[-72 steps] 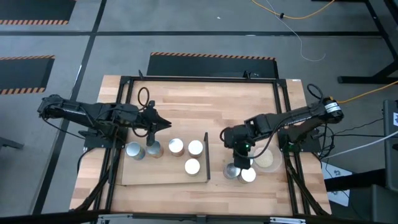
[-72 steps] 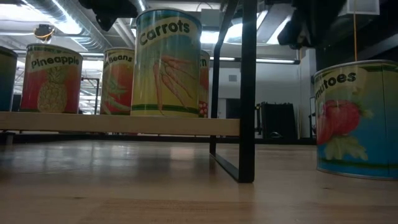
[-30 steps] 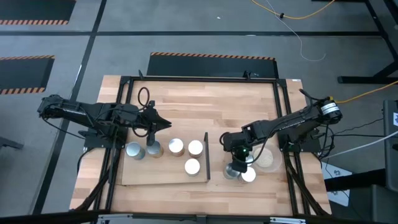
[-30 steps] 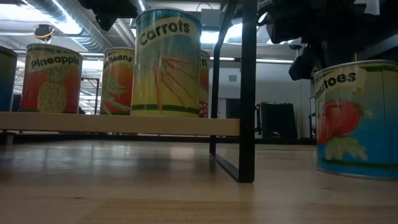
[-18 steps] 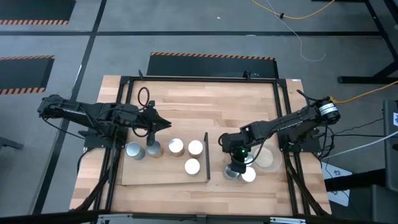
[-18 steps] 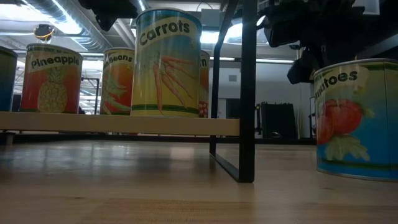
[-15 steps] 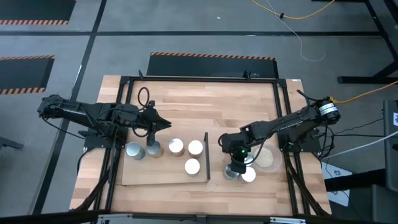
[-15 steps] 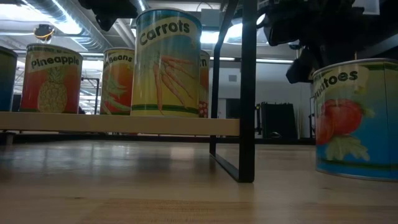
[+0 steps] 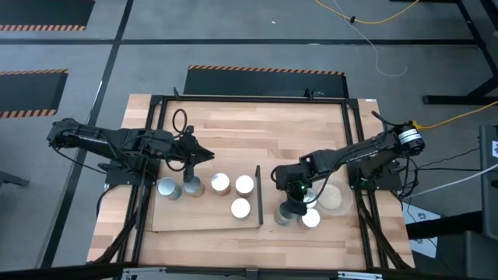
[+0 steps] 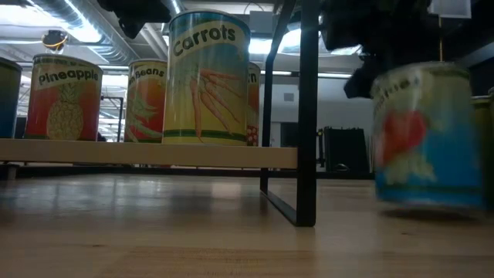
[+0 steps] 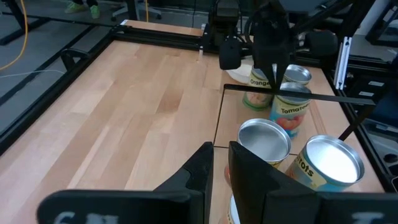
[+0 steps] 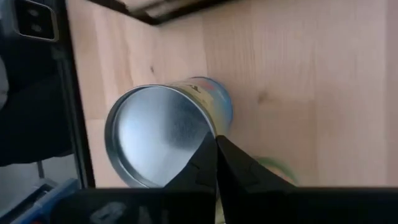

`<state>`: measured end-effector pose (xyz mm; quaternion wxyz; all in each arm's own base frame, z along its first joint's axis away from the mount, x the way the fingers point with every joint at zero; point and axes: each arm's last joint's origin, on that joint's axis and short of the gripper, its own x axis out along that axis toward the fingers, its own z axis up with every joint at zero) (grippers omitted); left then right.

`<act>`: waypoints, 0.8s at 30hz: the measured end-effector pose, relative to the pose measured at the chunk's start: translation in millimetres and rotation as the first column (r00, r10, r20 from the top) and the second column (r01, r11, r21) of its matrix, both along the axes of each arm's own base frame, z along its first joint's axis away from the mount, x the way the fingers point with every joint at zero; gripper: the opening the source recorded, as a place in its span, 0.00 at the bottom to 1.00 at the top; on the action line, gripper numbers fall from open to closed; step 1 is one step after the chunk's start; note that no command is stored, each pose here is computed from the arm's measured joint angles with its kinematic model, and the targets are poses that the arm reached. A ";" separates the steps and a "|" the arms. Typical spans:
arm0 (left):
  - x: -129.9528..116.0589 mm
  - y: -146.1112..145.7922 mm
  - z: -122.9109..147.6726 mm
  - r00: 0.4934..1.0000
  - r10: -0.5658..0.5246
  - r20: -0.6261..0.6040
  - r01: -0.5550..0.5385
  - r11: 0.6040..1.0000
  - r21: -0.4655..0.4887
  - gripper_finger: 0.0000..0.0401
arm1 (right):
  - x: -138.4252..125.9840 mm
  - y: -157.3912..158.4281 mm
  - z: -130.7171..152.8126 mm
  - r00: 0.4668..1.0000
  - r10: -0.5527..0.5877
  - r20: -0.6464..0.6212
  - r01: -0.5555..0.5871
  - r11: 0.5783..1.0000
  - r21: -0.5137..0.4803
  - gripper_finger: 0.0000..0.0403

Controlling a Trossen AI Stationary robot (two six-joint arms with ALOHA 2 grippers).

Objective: Pick and place cans onto a shelf
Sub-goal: Put the tomato can on the shelf

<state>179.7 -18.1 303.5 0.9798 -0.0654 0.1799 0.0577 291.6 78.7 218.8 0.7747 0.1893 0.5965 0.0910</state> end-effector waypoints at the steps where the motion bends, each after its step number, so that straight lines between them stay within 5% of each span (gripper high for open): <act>1: 0.0 0.1 0.0 1.000 0.000 0.000 0.000 1.000 0.000 0.11 | 2.1 -1.1 4.4 1.000 0.015 0.017 -0.015 1.000 -0.004 0.01; 13: 0.0 0.1 0.2 1.000 0.001 0.001 -0.001 1.000 0.000 0.11 | 11.5 -41.3 58.0 0.977 0.202 0.071 -0.187 0.967 -0.171 0.00; 24: 0.0 0.1 0.1 1.000 0.004 0.001 -0.004 1.000 0.001 0.11 | 22.5 -122.2 98.6 0.896 0.425 0.125 -0.294 0.783 -0.548 0.00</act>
